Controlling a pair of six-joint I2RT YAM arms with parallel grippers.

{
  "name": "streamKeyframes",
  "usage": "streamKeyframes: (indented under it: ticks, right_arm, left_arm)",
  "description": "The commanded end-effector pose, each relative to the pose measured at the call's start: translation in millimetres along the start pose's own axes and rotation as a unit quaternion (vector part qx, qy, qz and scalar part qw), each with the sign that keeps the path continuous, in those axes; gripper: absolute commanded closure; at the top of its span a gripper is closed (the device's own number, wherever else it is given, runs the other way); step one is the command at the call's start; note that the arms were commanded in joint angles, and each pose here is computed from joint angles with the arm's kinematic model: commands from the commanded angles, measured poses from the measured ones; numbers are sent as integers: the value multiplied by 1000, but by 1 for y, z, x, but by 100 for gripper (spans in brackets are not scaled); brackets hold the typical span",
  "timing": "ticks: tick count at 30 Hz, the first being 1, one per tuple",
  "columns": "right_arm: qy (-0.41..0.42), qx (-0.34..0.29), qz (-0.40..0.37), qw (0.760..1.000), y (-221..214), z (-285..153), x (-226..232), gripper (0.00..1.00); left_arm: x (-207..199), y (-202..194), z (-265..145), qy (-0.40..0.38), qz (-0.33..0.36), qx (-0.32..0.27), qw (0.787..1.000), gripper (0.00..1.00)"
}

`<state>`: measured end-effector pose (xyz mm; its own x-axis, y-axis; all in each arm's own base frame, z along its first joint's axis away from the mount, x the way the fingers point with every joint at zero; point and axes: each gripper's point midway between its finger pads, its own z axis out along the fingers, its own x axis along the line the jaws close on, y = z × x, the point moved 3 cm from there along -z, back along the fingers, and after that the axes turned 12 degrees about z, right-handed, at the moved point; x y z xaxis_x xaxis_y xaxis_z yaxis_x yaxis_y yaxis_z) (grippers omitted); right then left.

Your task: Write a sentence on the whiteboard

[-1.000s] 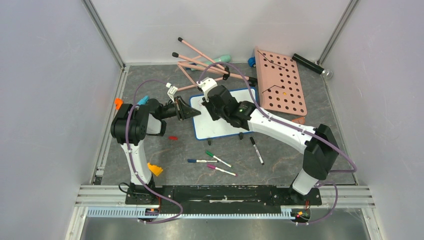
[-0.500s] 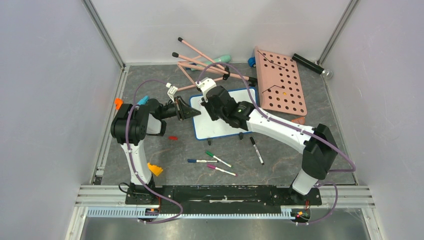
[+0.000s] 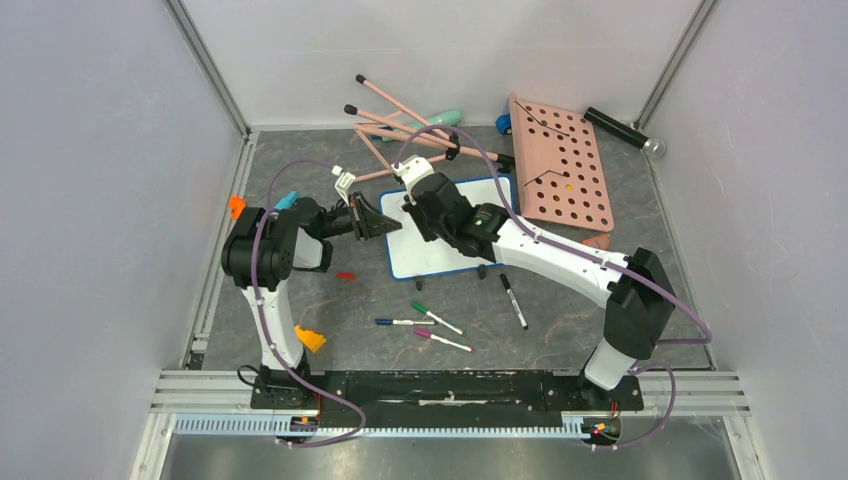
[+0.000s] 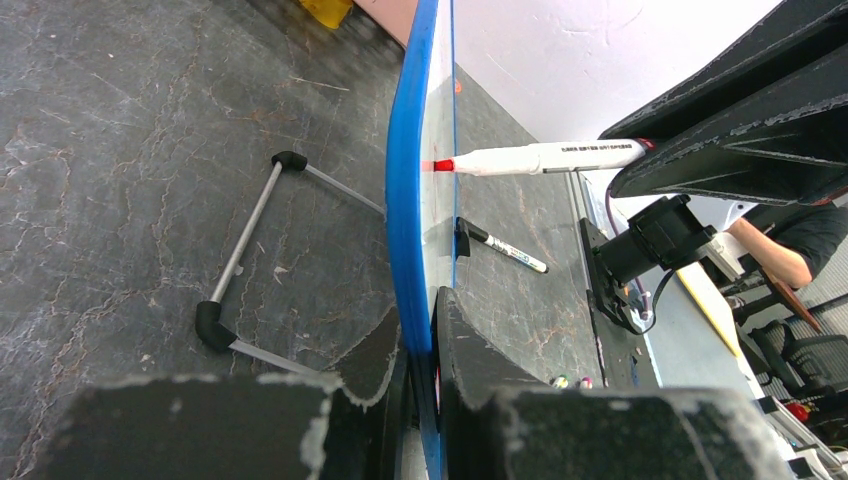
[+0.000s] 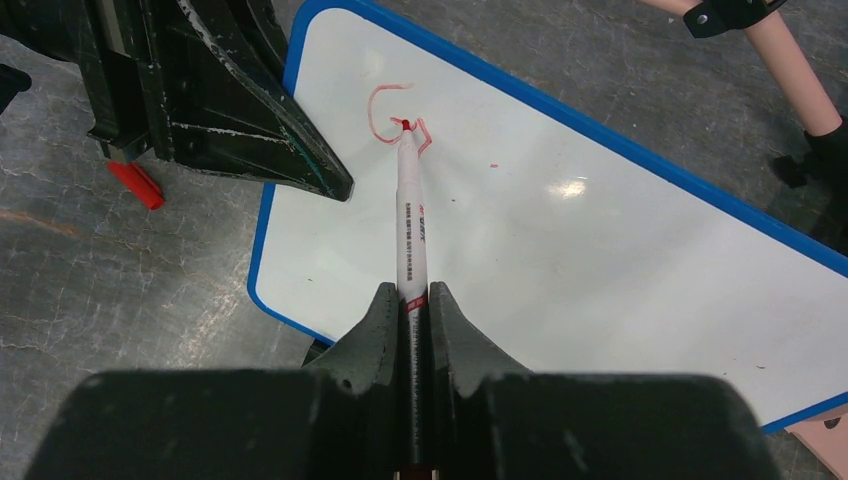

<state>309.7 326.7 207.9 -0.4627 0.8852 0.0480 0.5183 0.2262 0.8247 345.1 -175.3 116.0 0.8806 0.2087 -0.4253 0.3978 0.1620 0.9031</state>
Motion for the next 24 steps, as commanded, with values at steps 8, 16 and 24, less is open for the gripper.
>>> streamKeyframes:
  ticks: [8, 16, 24]
  right_arm:
    - [-52, -11, 9, 999, 6, -7, -22, 100]
    - [-54, -8, 7, 998, 3, -7, -24, 100]
    - [-55, -5, 7, 998, 0, -7, -25, 100]
  left_arm:
    - [14, 10, -3, 20, 77, -24, 997, 98]
    - [14, 10, -3, 20, 77, -24, 997, 98]
    - [14, 10, -3, 20, 77, -24, 997, 98]
